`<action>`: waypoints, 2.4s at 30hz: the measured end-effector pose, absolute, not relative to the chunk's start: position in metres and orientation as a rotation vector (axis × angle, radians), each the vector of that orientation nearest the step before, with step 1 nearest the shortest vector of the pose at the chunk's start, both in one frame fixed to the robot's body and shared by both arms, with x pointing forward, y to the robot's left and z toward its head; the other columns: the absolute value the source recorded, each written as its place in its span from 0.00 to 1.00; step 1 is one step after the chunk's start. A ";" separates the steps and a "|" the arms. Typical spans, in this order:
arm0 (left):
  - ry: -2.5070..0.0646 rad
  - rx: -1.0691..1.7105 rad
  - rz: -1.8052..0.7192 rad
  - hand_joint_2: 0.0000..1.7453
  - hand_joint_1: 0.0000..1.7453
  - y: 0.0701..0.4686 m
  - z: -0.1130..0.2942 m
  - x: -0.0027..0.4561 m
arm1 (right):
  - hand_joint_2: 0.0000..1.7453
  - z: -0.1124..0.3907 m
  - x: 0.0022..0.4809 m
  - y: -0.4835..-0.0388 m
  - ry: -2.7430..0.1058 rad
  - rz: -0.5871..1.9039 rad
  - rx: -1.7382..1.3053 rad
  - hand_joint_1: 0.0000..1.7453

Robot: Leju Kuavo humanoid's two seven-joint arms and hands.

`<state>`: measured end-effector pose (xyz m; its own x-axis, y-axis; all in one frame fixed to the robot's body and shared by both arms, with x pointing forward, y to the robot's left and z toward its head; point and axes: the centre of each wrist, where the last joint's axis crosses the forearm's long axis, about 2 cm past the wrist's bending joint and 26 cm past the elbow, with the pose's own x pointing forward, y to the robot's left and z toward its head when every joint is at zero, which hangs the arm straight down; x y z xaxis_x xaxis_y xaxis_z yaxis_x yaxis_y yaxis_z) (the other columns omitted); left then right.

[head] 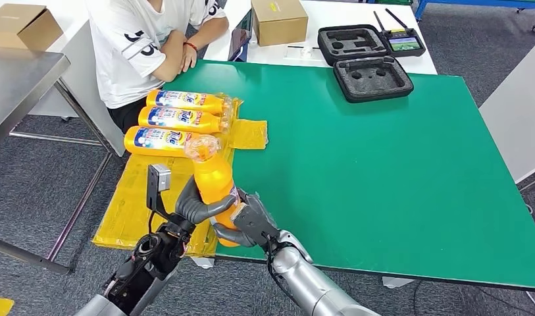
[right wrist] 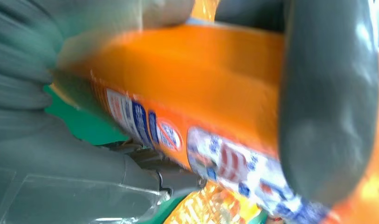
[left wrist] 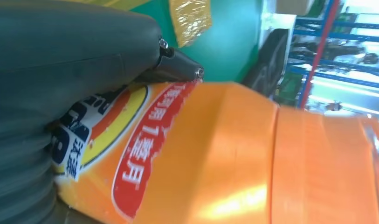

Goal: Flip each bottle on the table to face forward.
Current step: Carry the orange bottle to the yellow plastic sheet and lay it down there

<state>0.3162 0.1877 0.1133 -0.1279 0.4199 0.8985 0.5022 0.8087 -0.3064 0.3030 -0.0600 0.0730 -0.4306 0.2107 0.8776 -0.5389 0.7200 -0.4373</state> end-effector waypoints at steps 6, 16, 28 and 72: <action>-1.908 -0.482 -0.059 1.00 1.00 0.195 0.122 0.321 | 0.00 0.078 0.304 -0.055 -1.872 0.824 0.210 0.00; -2.227 0.348 -0.135 1.00 1.00 0.252 0.140 0.336 | 0.00 0.112 0.303 -0.057 -2.167 0.618 -0.020 0.00; -1.954 0.838 -0.714 1.00 1.00 0.313 0.143 0.355 | 0.00 0.146 0.281 -0.065 -2.362 0.428 -0.019 0.00; -1.099 0.612 -1.696 1.00 0.45 0.328 0.113 0.406 | 1.00 0.163 0.283 -0.065 -2.402 0.242 0.112 0.00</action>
